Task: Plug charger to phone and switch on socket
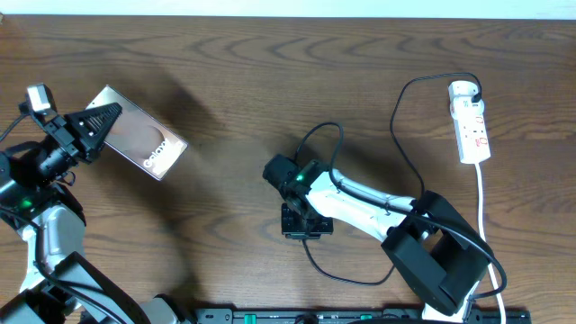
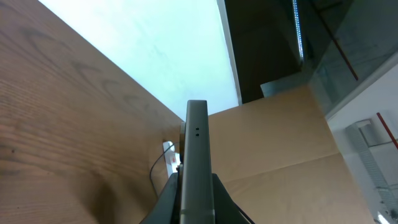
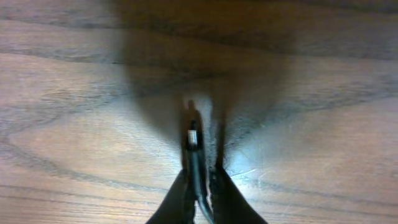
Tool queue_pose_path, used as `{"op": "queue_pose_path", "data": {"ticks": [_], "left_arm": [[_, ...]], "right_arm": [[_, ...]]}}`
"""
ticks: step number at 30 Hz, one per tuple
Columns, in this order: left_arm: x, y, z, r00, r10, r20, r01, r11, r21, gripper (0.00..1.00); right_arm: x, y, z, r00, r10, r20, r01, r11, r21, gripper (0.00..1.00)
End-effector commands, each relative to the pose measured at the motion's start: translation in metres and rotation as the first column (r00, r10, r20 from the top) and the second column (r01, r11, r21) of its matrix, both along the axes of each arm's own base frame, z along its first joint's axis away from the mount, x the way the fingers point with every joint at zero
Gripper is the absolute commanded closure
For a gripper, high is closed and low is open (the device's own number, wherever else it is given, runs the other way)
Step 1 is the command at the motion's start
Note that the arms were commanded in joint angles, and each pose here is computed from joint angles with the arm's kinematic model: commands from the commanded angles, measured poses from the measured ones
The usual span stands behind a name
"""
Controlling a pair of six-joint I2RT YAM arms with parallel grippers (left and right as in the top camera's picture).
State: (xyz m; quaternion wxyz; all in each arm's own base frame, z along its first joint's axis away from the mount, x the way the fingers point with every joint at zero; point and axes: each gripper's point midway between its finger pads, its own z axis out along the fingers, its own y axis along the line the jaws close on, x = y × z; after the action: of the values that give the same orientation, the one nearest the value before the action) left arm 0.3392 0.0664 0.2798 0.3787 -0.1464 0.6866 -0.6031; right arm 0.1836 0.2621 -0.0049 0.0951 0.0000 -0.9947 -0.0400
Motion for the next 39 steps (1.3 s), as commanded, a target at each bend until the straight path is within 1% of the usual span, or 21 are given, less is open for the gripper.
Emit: {"op": "queue_pose_path", "data": {"ticks": [1,2,11,13,15,17,19,20,22,23,24,26,28,29,31,35,39], "left_arm": [[-0.002,0.000,0.010,1.000,-0.001,0.021,0.000,1.000,0.019,0.93],[-0.002,0.000,0.010,1.000,-0.001,0.021,0.000,1.000,0.020,0.93],[-0.002,0.000,0.010,1.000,0.000,0.022,0.000,1.000,0.020,0.93],[-0.002,0.000,0.010,1.000,0.000,0.022,0.000,1.000,0.020,0.93],[-0.002,0.000,0.010,1.000,0.000,0.022,0.000,1.000,0.020,0.93],[-0.002,0.000,0.010,1.000,0.000,0.021,0.000,1.000,0.019,0.93],[-0.002,0.000,0.010,1.000,0.000,0.021,0.000,1.000,0.019,0.93],[-0.002,0.000,0.010,1.000,0.000,0.021,0.000,1.000,0.019,0.93],[-0.002,0.000,0.010,1.000,0.000,0.022,0.000,1.000,0.019,0.93],[-0.002,0.000,0.010,1.000,0.000,0.022,0.000,1.000,0.019,0.93],[-0.002,0.000,0.010,1.000,0.000,0.022,0.000,1.000,0.019,0.93],[-0.002,0.000,0.010,1.000,-0.001,0.022,0.001,1.000,0.019,0.93],[-0.002,-0.001,0.010,1.000,-0.004,0.021,0.004,1.000,0.019,0.93],[-0.002,-0.003,0.010,1.000,-0.008,0.021,0.008,1.000,0.019,0.93],[-0.001,-0.009,0.010,0.999,-0.027,0.021,0.026,0.999,0.019,0.93],[0.002,-0.028,0.010,0.996,-0.081,0.023,0.081,0.997,0.021,0.93],[0.004,-0.050,0.010,0.988,-0.147,0.042,0.146,0.989,0.039,0.93]], "right_arm": [[-0.016,-0.019,-0.028,0.998,0.006,-0.058,-0.012,0.995,-0.100,0.96],[-0.017,-0.019,-0.028,0.998,0.005,-0.060,-0.011,0.995,-0.100,0.99],[-0.019,-0.018,-0.030,0.997,-0.002,-0.074,-0.005,0.995,-0.097,0.99],[-0.013,-0.012,-0.030,0.998,0.016,-0.056,-0.019,0.998,-0.062,0.99],[-0.004,-0.003,-0.024,0.998,0.036,-0.057,-0.037,0.999,-0.009,0.99],[0.011,0.011,-0.011,0.996,0.077,-0.047,-0.073,0.994,0.080,0.99],[0.028,0.034,0.011,0.989,0.144,-0.039,-0.131,0.961,0.242,0.99],[0.034,0.046,0.024,0.983,0.179,-0.033,-0.158,0.930,0.332,0.99],[0.046,0.075,0.063,0.963,0.270,0.010,-0.229,0.796,0.561,0.99],[0.049,0.088,0.089,0.948,0.316,0.045,-0.260,0.683,0.683,0.99],[0.051,0.095,0.106,0.937,0.341,0.074,-0.278,0.601,0.749,0.99],[0.049,0.105,0.152,0.904,0.392,0.170,-0.315,0.341,0.886,0.99],[0.045,0.105,0.184,0.883,0.401,0.244,-0.320,0.135,0.938,0.99],[0.043,0.104,0.192,0.877,0.400,0.267,-0.323,0.078,0.943,0.99],[0.038,0.102,0.196,0.861,0.402,0.312,-0.350,0.021,0.937,0.99],[0.022,0.100,0.195,0.821,0.427,0.378,-0.404,-0.032,0.914,0.99],[0.001,0.101,0.194,0.766,0.459,0.450,-0.459,-0.099,0.883,0.99]]}}
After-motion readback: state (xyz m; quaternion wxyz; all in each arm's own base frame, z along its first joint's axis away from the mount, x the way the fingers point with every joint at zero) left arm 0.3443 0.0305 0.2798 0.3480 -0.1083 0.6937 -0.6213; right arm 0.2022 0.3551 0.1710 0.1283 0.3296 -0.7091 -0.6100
